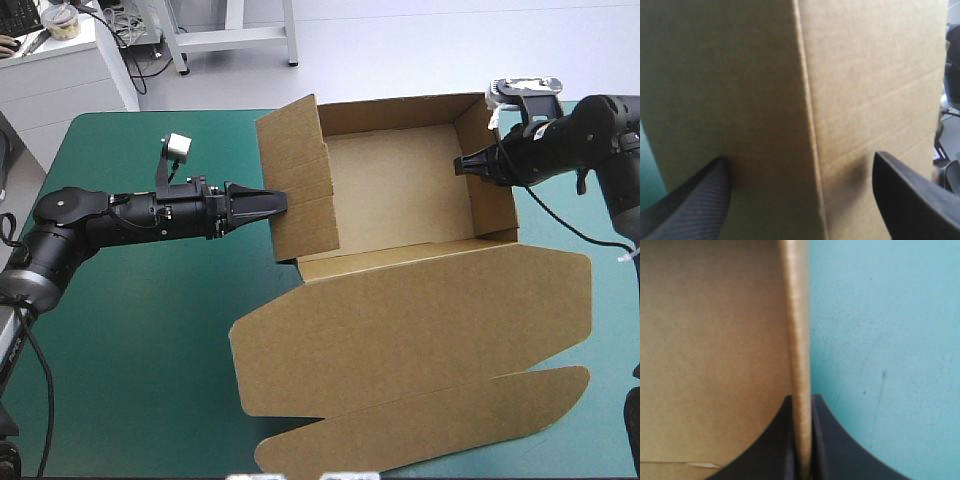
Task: Fold the box
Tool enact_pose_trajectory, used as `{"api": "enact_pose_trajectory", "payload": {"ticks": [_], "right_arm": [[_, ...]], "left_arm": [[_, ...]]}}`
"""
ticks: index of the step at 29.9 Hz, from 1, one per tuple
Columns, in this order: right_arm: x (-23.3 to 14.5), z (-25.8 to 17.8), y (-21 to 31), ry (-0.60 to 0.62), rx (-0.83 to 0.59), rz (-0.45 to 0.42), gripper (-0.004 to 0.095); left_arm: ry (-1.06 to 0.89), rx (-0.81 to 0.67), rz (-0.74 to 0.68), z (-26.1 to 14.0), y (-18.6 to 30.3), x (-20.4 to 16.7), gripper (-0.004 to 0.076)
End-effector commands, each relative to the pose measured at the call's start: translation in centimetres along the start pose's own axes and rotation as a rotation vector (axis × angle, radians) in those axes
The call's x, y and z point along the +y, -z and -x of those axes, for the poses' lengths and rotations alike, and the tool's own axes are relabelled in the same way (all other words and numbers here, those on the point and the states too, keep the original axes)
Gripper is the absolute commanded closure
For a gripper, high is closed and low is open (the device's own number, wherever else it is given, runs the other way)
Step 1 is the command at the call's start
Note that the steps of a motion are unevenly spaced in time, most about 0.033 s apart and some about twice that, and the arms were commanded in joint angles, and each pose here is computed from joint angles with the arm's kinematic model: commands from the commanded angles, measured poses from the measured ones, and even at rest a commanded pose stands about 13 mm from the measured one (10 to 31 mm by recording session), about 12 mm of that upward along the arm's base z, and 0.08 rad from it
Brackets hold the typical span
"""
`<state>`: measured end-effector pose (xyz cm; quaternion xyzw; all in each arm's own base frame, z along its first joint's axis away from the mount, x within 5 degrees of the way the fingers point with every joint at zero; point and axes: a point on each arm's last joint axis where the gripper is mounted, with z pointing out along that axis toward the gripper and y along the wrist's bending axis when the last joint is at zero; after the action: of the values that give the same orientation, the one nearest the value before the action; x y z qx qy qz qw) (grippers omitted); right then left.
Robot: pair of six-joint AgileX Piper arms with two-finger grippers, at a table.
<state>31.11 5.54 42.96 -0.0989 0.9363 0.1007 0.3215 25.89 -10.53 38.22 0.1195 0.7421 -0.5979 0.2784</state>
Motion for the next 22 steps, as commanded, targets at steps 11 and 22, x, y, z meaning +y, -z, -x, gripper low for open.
{"api": "enact_pose_trajectory", "payload": {"ticks": [11, 22], "right_arm": [[5.4, 0.9, 1.8, 0.051, -0.170, 0.009, 0.0920], [8.1, 0.9, 1.8, 0.060, -0.225, 0.040, 0.0920]], "left_arm": [[-0.031, -0.011, -0.084, 0.3, 0.4, -2.9, 0.0168], [-0.126, -0.012, 0.352, 0.4, 0.0, -5.1, 0.0197]]}}
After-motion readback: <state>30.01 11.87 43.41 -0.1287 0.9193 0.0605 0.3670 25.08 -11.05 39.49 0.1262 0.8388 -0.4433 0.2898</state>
